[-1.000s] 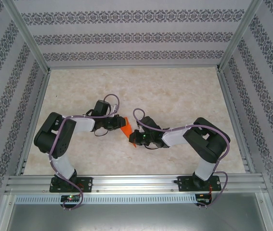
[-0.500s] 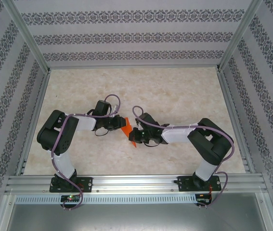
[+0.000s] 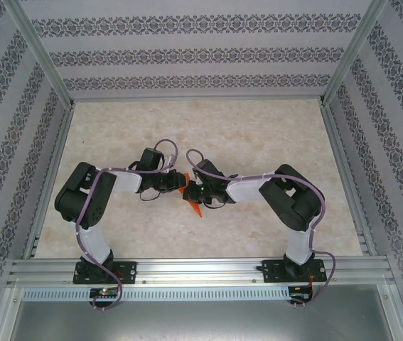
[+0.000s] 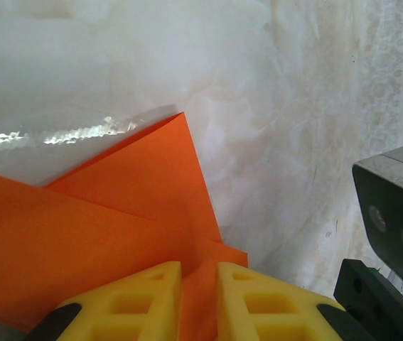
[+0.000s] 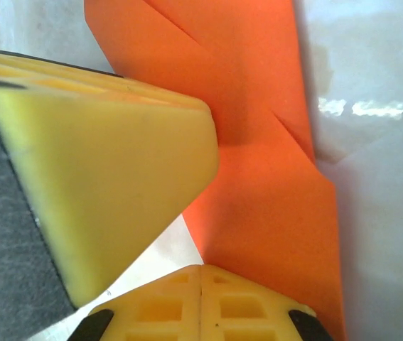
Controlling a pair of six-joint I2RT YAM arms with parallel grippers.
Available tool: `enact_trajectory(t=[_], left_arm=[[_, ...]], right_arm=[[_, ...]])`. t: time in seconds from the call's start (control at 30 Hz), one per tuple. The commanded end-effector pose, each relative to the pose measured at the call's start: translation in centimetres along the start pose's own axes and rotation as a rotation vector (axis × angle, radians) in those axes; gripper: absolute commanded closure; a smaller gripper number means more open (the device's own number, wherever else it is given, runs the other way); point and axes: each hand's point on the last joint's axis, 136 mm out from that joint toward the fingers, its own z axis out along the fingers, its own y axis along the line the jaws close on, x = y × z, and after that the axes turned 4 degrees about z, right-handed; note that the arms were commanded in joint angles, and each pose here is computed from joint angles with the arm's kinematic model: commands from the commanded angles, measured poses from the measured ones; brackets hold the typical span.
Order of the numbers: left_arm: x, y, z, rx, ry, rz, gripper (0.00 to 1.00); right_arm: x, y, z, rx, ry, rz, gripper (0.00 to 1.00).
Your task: Fold a paper plane with a square sheet of paper (pick it up from the middle)
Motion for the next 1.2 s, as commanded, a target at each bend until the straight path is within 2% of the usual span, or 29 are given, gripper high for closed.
enact_trajectory(t=[0.0,0.17,0.37,0.7,0.87,1.03,1.17], left_arm=[[1.5,3.8,1.4,-0.127,0.026,-0.032,0.8],[1.7,4.9,1.5,-0.161,0.025,-0.071,0.82],[2.0,5.5,1.5,-0.184,0.03,-0.081,0.82],[1.4,4.2,0.5,-0.161,0.01,-0.031,0.81],[-1.0,4.2,-2.6,-0.327,-0.028,0.091,0.8],[-3.0,0.0,-5.4,-0.239,-0.117,0.136,0.76],[-1.8,-4.6,-5.6,-0.116,-0.112,0.185,0.75]], right_arm=[[2.5,-5.1,-0.1,0.128,0.066,0.03,1.0],[4.4,-5.6,-1.4,0.077,0.097,0.04,1.0],[6.3,-6.5,-2.3,0.08,0.136,0.039,1.0],[6.8,-7.6,-1.8,0.081,0.127,0.059,1.0],[7.0,-7.3,-1.8,0.071,0.132,0.047,1.0],[6.6,-7.0,-1.4,0.066,0.129,0.038,1.0],[5.8,-6.0,-0.8,0.045,0.115,0.031,1.0]])
